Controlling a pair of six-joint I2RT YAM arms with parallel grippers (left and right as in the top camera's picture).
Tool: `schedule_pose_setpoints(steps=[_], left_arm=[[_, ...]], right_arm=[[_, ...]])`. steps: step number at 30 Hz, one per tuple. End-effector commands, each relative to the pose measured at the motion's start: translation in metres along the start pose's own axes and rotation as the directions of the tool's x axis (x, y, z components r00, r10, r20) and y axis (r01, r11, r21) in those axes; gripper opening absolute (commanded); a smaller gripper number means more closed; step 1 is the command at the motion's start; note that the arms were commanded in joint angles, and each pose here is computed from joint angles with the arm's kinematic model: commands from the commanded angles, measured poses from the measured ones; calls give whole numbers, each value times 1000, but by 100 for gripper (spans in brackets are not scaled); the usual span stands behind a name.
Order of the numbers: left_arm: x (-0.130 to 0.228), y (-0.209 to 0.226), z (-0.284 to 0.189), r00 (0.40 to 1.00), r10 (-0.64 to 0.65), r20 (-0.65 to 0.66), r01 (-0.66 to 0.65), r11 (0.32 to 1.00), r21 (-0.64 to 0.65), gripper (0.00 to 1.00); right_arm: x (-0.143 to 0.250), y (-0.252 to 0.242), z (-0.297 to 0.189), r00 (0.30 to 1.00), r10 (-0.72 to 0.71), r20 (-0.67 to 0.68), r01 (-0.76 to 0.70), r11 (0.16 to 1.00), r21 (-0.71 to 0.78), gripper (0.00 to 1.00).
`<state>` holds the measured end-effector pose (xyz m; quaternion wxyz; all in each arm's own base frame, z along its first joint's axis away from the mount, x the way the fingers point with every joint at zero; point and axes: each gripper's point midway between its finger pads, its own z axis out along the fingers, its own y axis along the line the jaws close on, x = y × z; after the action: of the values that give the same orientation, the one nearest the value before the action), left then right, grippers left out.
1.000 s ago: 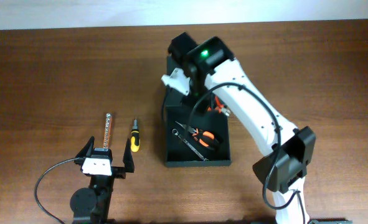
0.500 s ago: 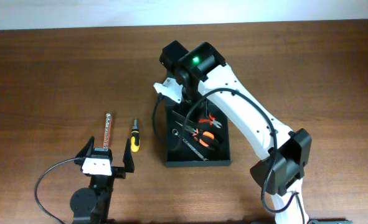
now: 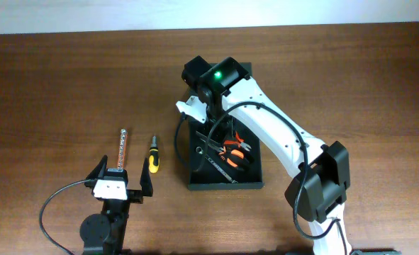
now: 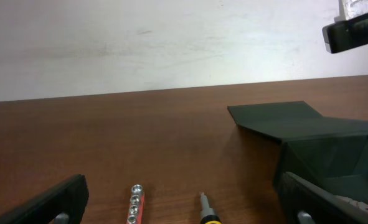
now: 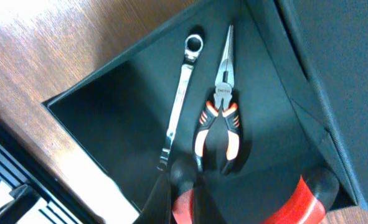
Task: Pack container
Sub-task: 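Lower the cutters into the box and open the right gripper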
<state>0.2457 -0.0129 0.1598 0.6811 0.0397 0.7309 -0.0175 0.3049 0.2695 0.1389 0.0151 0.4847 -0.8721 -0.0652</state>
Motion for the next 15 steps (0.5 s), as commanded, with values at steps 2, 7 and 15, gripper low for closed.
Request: schedule_pose_setpoints(steps=[2, 7, 15], left_arm=[[2, 3, 0, 1000, 15, -1, -15, 1000, -14, 99], [2, 3, 0, 1000, 15, -1, -15, 1000, -14, 99], [2, 3, 0, 1000, 15, -1, -15, 1000, -14, 99]], right_arm=[[-4, 0, 2, 1000, 2, 17, -2, 1000, -8, 4], [-7, -2, 5, 1000, 1, 25, -1, 1000, -5, 4], [0, -2, 24, 1000, 6, -9, -6, 1000, -17, 4]])
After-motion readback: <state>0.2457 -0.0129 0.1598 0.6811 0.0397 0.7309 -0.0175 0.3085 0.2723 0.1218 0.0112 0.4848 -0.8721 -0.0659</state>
